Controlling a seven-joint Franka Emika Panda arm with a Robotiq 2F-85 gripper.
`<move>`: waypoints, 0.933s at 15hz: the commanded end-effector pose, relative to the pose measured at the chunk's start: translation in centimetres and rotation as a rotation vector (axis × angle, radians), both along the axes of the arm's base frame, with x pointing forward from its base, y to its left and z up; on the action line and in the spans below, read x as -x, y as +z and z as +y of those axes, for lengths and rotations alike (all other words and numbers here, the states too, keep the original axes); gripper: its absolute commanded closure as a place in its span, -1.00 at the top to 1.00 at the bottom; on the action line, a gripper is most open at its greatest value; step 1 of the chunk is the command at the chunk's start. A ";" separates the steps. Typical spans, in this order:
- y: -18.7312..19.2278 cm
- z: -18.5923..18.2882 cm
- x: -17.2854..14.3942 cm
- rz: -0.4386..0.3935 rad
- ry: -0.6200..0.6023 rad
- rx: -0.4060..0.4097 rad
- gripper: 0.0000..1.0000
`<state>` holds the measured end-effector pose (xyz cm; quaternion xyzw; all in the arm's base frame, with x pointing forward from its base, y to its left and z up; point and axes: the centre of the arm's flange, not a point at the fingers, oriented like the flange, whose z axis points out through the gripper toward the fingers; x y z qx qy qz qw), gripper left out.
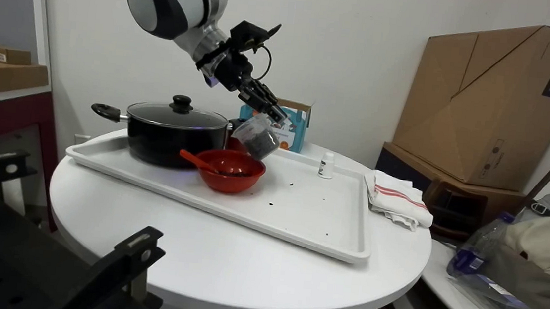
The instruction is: Pick up the jug and pour its contents in the red bowl
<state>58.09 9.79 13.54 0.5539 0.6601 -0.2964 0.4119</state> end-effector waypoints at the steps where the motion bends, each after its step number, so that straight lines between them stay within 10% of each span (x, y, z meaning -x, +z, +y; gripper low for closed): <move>1: 0.8 0.7 1.4 -0.033 0.028 0.082 -0.88; 14: -2.7 2.5 7.6 -0.008 0.212 0.340 -0.88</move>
